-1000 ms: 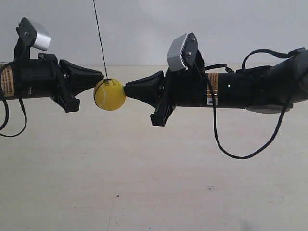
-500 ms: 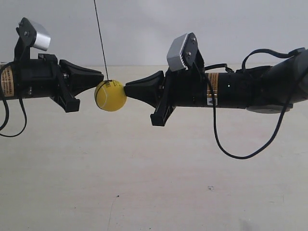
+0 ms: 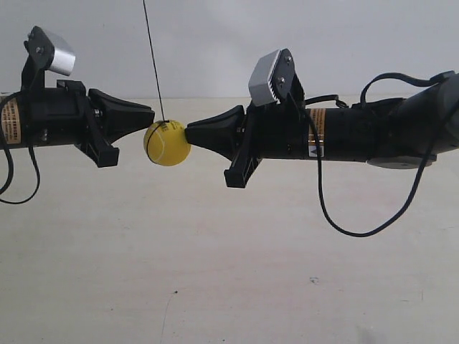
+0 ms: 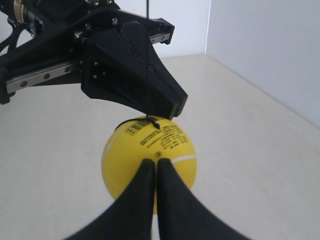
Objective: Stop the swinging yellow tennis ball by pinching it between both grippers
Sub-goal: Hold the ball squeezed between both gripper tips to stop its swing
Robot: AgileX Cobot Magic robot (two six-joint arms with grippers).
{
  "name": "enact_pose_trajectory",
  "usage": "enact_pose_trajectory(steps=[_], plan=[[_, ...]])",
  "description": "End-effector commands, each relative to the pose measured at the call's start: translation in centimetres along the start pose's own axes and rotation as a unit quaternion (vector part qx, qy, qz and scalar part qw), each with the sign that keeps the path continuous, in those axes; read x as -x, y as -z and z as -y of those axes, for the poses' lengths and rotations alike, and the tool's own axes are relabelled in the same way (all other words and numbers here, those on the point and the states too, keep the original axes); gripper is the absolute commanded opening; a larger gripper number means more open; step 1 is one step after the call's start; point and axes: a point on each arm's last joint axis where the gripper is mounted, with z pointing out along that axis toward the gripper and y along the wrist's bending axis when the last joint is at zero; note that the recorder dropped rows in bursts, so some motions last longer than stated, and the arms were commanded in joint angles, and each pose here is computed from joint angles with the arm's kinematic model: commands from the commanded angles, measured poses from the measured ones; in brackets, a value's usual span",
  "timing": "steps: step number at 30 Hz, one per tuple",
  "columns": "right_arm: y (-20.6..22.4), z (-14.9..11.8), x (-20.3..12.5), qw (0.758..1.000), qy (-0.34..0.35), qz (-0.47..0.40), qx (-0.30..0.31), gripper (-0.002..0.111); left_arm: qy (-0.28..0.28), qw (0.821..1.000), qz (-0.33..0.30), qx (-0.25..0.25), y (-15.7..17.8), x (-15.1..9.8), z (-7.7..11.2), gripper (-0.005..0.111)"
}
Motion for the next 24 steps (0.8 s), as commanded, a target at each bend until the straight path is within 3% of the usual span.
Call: enact_pose_trajectory(steps=[1,24], plan=[[-0.16,-0.05,0.18,1.000,0.006,0.003,0.004,0.000,0.005,1.000,0.008,-0.004,-0.10,0.24,0.05,0.005],[-0.16,-0.05,0.18,1.000,0.006,0.003,0.004,0.000,-0.016,0.999,-0.033,0.005,-0.08,-0.50,-0.12,0.005]])
